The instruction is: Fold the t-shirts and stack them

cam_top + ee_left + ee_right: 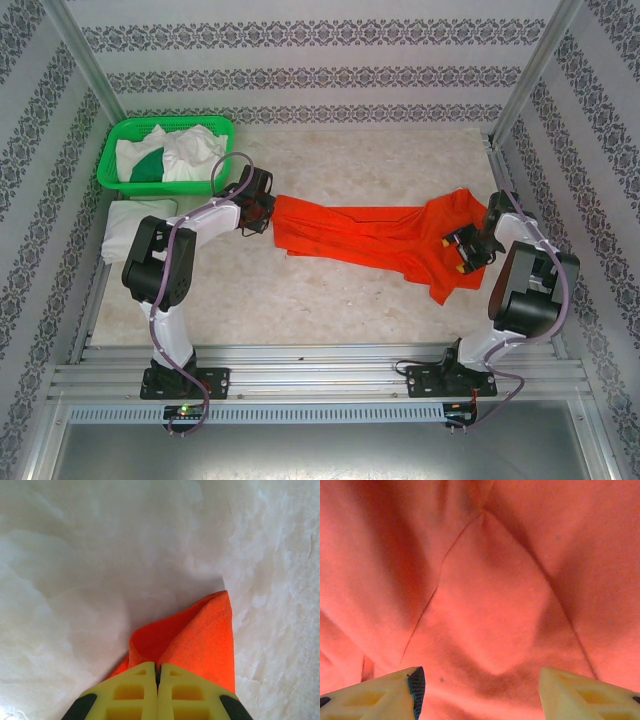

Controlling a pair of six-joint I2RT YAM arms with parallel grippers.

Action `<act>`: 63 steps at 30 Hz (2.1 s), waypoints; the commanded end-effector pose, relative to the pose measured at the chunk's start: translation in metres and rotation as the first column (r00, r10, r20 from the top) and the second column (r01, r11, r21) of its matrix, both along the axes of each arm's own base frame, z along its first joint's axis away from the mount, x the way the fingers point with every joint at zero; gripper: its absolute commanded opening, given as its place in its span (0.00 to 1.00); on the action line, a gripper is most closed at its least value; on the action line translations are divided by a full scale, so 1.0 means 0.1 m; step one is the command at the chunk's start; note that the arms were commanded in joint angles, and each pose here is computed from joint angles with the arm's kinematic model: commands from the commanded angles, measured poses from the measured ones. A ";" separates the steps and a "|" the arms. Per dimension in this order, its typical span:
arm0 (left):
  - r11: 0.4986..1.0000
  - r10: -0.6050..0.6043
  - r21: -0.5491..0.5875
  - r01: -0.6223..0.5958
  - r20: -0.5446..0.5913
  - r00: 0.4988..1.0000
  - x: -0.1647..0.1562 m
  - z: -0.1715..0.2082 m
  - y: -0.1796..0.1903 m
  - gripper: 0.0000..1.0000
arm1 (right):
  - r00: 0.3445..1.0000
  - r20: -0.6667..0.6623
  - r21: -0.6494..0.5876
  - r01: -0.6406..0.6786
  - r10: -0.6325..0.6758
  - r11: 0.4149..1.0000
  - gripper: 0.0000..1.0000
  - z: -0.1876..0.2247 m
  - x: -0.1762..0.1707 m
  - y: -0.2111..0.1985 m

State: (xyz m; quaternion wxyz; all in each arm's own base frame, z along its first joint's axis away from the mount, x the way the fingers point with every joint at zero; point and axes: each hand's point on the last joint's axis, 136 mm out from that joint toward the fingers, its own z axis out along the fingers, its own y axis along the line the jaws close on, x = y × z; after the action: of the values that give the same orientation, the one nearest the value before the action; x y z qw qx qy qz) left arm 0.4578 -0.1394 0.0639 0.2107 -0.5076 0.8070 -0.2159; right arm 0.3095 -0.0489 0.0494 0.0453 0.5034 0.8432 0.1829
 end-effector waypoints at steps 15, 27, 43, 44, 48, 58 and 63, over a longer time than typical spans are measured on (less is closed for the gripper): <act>1.000 0.007 -0.002 -0.007 0.010 1.000 0.03 -0.03 0.06 0.00 | 0.994 -0.025 0.184 0.106 -0.104 0.977 0.68 -0.06 0.02 0.43; 1.000 0.025 -0.002 -0.025 0.004 1.000 0.01 -0.05 0.08 0.00 | 0.986 -0.103 0.146 0.145 -0.131 0.978 0.40 -0.22 0.15 0.29; 1.000 0.023 0.002 -0.023 0.012 1.000 0.06 -0.01 0.08 0.00 | 0.996 -0.014 0.130 0.091 -0.089 0.987 0.00 0.16 0.08 0.31; 1.000 0.020 0.003 -0.020 0.012 1.000 0.06 -0.01 0.08 0.00 | 0.996 -0.003 0.129 0.089 -0.090 0.988 0.00 0.18 0.10 0.30; 1.000 0.012 0.007 -0.012 0.020 1.000 0.07 0.04 0.08 0.00 | 0.993 0.078 0.117 0.081 -0.090 0.990 0.00 0.40 0.20 0.28; 1.000 0.001 0.005 -0.001 0.045 0.999 0.11 0.16 0.10 0.00 | 0.978 0.199 0.071 0.058 -0.071 0.996 0.00 0.81 0.33 0.21; 1.000 0.004 0.002 -0.004 0.060 0.998 0.13 0.22 0.13 0.00 | 0.976 0.216 0.063 -0.017 0.003 0.998 0.00 0.79 0.44 0.29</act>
State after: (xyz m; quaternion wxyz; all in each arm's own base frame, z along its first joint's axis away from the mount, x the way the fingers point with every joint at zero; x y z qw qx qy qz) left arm 0.4599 -0.1343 0.0633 0.2107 -0.5089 0.8054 -0.2188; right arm 0.3452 -0.0236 0.1249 0.1156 0.5040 0.8140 0.2646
